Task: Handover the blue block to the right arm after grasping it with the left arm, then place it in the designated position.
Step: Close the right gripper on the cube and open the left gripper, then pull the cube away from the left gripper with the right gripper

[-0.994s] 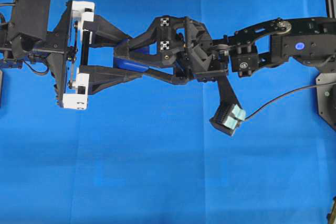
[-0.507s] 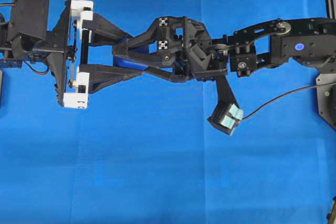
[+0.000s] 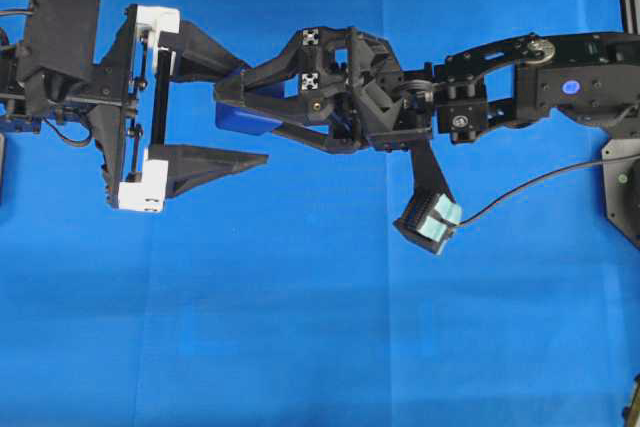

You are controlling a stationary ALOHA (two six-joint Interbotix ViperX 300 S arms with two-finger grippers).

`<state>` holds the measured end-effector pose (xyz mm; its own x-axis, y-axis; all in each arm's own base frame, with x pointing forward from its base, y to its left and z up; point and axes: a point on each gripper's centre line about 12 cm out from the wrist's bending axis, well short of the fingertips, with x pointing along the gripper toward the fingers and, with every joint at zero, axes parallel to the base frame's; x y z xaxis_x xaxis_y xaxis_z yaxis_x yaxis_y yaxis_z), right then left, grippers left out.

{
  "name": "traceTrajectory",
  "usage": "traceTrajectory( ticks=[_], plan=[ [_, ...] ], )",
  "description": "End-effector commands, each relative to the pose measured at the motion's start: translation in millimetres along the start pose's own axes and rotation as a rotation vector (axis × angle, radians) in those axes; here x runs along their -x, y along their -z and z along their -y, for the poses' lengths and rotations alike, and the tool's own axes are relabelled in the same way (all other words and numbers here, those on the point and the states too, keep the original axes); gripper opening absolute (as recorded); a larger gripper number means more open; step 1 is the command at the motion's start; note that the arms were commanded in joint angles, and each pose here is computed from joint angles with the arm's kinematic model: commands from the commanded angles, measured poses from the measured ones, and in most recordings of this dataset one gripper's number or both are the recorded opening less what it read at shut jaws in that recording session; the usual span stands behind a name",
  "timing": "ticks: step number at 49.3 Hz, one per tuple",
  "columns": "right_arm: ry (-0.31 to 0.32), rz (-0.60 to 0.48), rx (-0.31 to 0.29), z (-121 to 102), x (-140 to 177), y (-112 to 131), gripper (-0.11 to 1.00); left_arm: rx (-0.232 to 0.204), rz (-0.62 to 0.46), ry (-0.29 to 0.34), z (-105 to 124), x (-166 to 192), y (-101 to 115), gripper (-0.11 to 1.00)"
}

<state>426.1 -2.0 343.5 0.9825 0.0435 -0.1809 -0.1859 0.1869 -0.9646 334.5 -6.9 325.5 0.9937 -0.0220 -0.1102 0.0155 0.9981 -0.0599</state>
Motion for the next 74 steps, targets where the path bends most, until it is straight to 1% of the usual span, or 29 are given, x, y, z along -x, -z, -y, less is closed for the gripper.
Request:
traceTrajectory(
  ticks=[1, 8, 14, 26, 33, 46, 64, 66, 68, 71, 74],
  plan=[
    [0.041, 0.007, -0.005, 16, 4, -2, 0.56, 0.003, 0.059, 0.008, 3, 8, -17, 0.92],
    [0.042, 0.009, -0.004, 17, 4, -3, 0.56, 0.003, 0.061, 0.007, 2, 11, -18, 0.93],
    [0.037, 0.007, -0.004, 14, 10, -3, 0.56, 0.003, 0.072, 0.001, 0, 20, -18, 0.93],
    [0.034, -0.006, -0.009, 8, 35, -2, 0.56, 0.003, 0.091, -0.001, -1, 37, -17, 0.93],
    [0.036, -0.017, -0.026, 5, 54, -1, 0.56, 0.003, 0.098, 0.000, -1, 43, -18, 0.93],
    [0.048, -0.029, -0.043, 2, 81, -1, 0.56, 0.003, 0.098, 0.000, -1, 44, -18, 0.93],
    [0.041, -0.031, -0.051, 1, 77, -1, 0.56, -0.003, 0.091, -0.001, -1, 41, -17, 0.93],
    [0.043, -0.031, -0.060, 2, 77, -1, 0.56, -0.003, 0.089, -0.001, -1, 40, -16, 0.93],
    [0.045, -0.028, -0.084, 2, 77, -1, 0.56, -0.003, 0.091, -0.001, -1, 40, -17, 0.93],
    [0.049, -0.025, -0.140, 3, 77, -1, 0.56, -0.003, 0.089, -0.001, -1, 40, -16, 0.93],
    [0.052, -0.022, -0.208, 3, 77, -1, 0.56, -0.003, 0.091, -0.001, -1, 40, -17, 0.93]
  ],
)
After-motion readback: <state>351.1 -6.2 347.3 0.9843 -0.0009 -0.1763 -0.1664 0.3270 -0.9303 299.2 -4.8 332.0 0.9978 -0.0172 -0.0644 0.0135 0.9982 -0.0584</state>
